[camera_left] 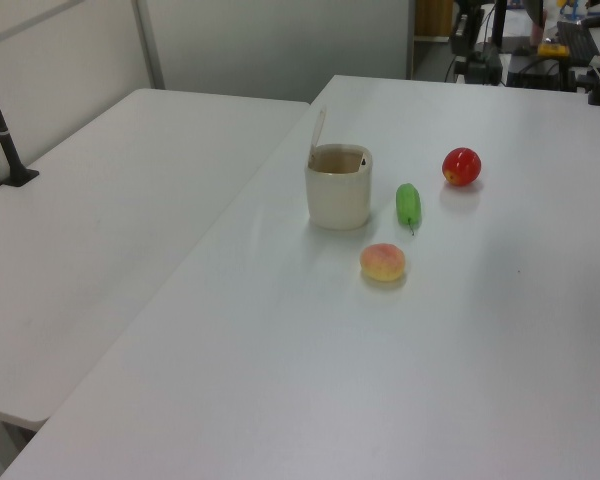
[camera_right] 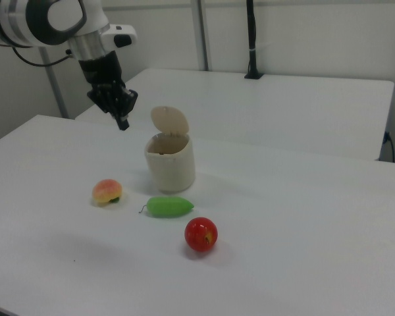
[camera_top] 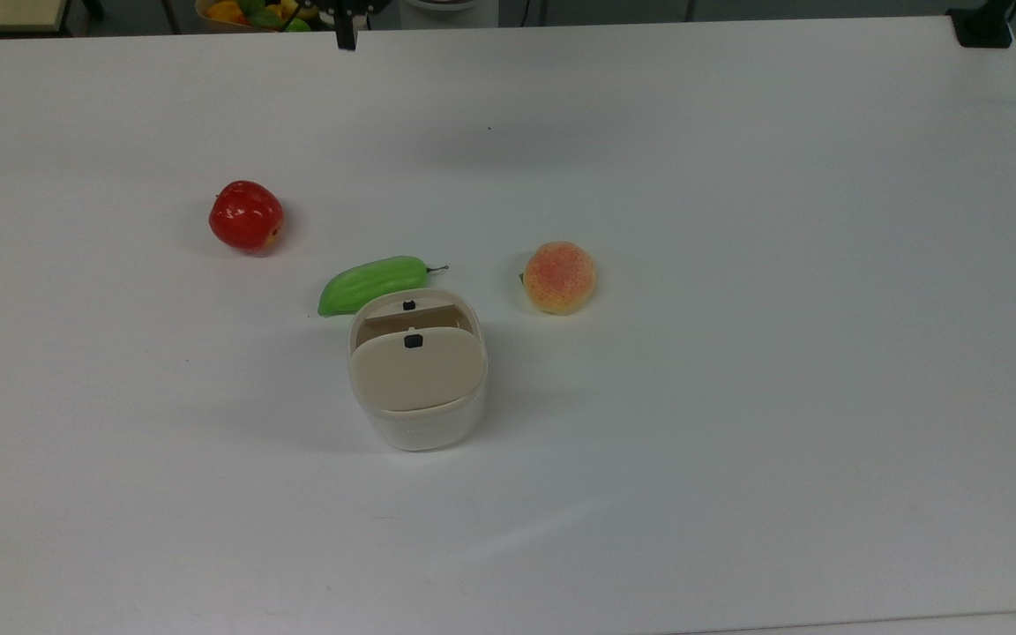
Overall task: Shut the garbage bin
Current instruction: 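Move the gripper down toward the open lid of the cream bin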
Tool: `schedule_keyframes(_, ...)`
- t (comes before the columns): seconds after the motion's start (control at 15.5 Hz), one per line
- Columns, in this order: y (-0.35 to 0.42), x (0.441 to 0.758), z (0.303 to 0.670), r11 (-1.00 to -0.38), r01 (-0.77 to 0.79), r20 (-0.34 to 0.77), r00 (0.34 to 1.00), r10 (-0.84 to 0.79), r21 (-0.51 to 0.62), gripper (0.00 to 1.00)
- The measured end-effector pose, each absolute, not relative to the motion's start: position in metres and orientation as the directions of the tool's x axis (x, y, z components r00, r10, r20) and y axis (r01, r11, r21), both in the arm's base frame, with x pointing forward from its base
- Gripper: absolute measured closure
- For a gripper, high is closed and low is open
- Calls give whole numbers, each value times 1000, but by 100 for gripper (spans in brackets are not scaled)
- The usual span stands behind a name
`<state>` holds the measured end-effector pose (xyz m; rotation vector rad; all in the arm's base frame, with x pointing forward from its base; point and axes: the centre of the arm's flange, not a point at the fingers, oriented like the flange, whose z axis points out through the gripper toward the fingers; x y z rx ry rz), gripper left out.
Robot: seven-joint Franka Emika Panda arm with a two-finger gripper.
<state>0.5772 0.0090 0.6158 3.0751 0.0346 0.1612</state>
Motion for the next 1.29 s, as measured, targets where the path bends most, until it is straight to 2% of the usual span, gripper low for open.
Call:
schedule_keyframes(0.39,17,623,621,-998,30,350,935,48,58,99)
schedule_keyframes(0.77,26,670,596,-999,41,550,834,48,25,99)
schedule_keyframes(1.29,63,705,553,-996,92,688,722,73,9,99)
